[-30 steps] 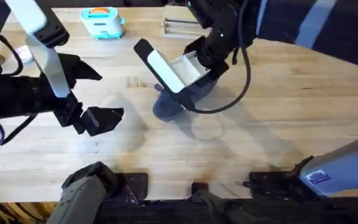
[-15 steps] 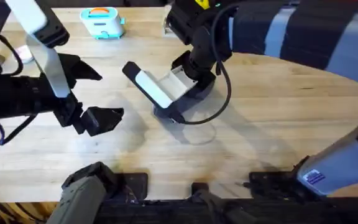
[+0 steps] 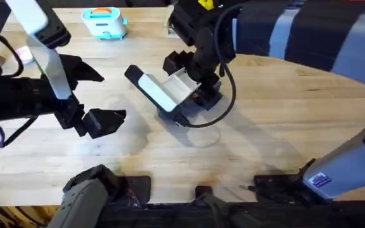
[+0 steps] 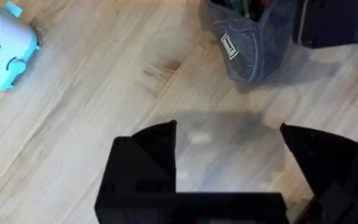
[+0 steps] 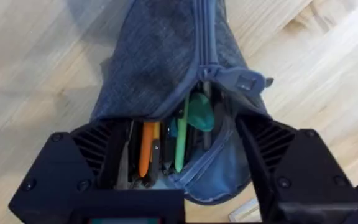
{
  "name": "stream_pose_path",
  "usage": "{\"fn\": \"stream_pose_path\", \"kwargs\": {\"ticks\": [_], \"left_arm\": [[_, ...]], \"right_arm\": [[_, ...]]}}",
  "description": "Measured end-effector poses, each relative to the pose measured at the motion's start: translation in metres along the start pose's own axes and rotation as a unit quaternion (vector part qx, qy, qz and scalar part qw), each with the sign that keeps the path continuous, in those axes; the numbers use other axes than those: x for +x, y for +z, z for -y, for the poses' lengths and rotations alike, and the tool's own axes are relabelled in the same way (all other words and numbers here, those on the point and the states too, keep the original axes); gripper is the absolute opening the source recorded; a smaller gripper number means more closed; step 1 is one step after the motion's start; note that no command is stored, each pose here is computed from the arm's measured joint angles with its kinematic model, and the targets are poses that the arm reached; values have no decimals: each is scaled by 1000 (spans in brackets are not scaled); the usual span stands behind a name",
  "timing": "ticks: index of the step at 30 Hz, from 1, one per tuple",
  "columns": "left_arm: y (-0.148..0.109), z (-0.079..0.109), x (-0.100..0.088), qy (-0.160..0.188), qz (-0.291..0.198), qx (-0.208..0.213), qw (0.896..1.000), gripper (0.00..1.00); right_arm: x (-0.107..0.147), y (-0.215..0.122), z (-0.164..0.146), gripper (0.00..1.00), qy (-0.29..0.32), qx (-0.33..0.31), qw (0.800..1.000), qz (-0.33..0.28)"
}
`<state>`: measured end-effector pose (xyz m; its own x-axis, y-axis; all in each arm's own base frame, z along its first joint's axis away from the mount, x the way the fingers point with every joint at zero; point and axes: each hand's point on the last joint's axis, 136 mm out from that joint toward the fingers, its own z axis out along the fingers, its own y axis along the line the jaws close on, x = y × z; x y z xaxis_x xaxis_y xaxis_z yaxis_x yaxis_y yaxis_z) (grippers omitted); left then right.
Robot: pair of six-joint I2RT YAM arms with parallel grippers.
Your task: Unzip the bag, pick up the pens from the table one at a time and place them inside, then zip the bag closed.
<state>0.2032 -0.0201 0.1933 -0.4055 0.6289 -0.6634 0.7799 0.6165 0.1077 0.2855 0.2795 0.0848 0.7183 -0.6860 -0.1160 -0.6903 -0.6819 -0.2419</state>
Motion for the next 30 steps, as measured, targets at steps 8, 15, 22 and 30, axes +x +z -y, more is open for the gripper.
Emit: {"fn": "stream_pose_path", "kwargs": {"ticks": [8, 15, 22, 30], "left_arm": [[0, 0, 0, 0, 0, 0, 1000, 993], [0, 3, 1, -4, -1, 5, 1000, 993], [1, 3, 1, 10, -2, 8, 1000, 993], [13, -2, 10, 21, -8, 44, 999, 993]], "right_arm": [[-4, -7, 0, 995, 25, 5, 1000, 8], [-15, -47, 9, 995, 109, 55, 992, 28], [-25, -79, 14, 995, 182, 91, 978, 56], [-50, -103, 24, 995, 289, 105, 941, 142]]}}
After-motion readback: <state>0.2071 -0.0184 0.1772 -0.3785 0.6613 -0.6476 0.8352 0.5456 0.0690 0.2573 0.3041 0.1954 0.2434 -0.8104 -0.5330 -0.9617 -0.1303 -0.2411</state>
